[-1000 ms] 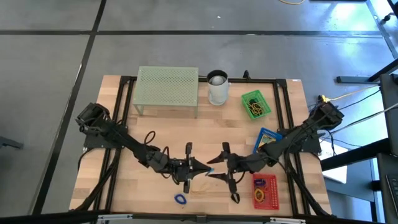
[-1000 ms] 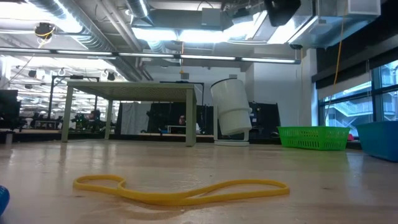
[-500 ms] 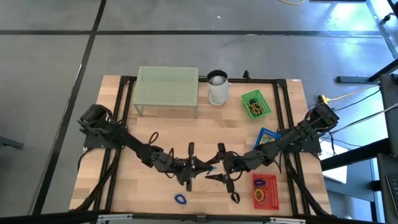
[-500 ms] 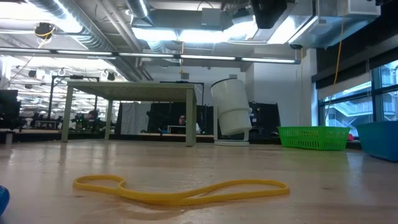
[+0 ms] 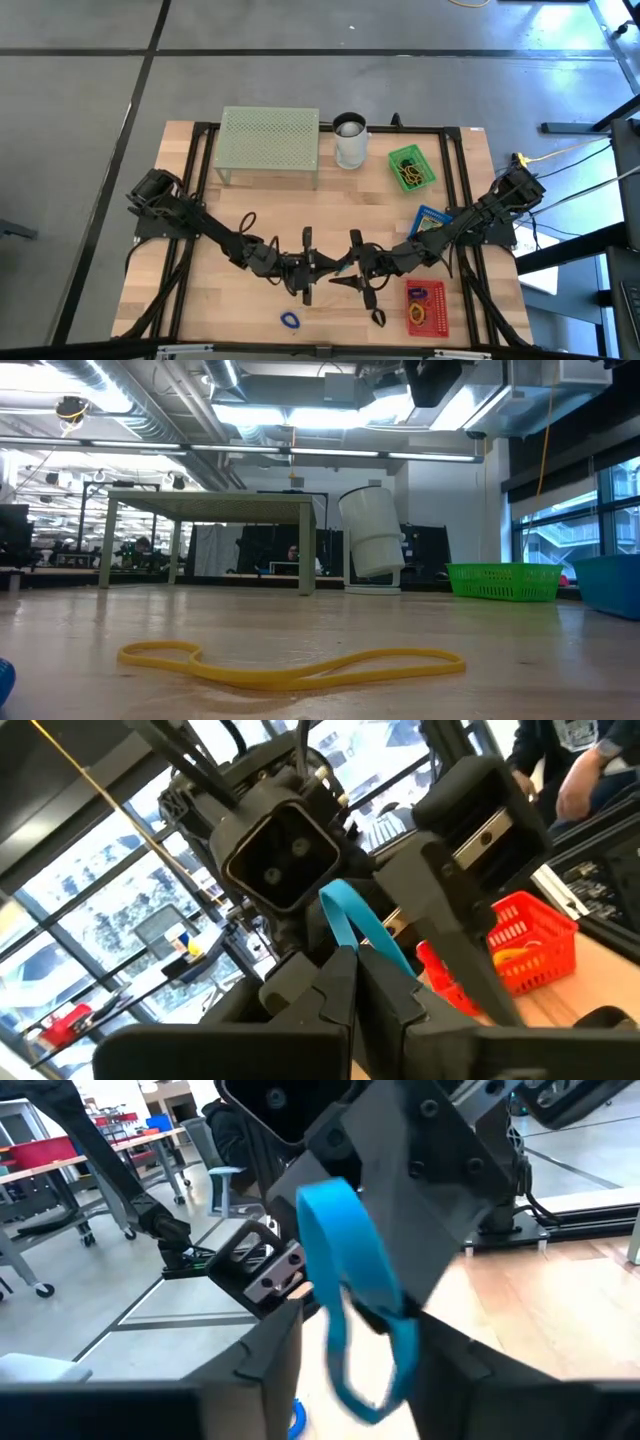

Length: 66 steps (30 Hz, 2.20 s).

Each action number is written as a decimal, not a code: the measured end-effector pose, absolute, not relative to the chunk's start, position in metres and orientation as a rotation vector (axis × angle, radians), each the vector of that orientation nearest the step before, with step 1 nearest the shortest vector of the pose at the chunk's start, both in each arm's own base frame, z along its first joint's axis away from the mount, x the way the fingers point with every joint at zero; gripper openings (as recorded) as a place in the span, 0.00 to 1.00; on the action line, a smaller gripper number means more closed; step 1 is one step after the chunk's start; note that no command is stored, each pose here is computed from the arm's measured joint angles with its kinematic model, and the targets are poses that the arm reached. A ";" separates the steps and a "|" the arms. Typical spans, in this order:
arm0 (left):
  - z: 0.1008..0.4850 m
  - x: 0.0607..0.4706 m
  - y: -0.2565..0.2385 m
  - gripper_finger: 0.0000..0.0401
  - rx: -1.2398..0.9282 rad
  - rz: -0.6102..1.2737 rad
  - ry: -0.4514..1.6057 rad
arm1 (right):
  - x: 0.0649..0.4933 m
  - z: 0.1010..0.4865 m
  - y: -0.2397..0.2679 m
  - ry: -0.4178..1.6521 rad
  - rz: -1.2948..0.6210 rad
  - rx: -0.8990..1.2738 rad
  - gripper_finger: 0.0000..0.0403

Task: Pick & Place Office Desk Supplies
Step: Put the blue rubber band into the green bin

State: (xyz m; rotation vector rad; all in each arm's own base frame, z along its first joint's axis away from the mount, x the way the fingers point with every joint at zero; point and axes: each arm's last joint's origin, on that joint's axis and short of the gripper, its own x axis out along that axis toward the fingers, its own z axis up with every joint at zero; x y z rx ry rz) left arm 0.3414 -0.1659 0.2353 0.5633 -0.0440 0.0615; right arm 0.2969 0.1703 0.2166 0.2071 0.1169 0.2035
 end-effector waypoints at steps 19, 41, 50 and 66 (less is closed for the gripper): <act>0.235 0.341 -0.166 0.03 0.468 0.046 -0.050 | 0.297 0.215 0.171 0.134 0.211 0.223 0.01; 0.220 0.337 -0.153 0.33 0.452 0.486 0.183 | 0.268 0.231 0.141 0.348 -0.112 0.221 0.00; 0.219 0.337 -0.155 0.33 0.452 0.476 0.182 | 0.231 0.245 0.109 0.438 -0.410 0.238 0.00; 0.220 0.337 -0.156 0.32 0.445 0.424 0.169 | 0.189 0.229 0.016 0.854 -0.937 0.354 0.00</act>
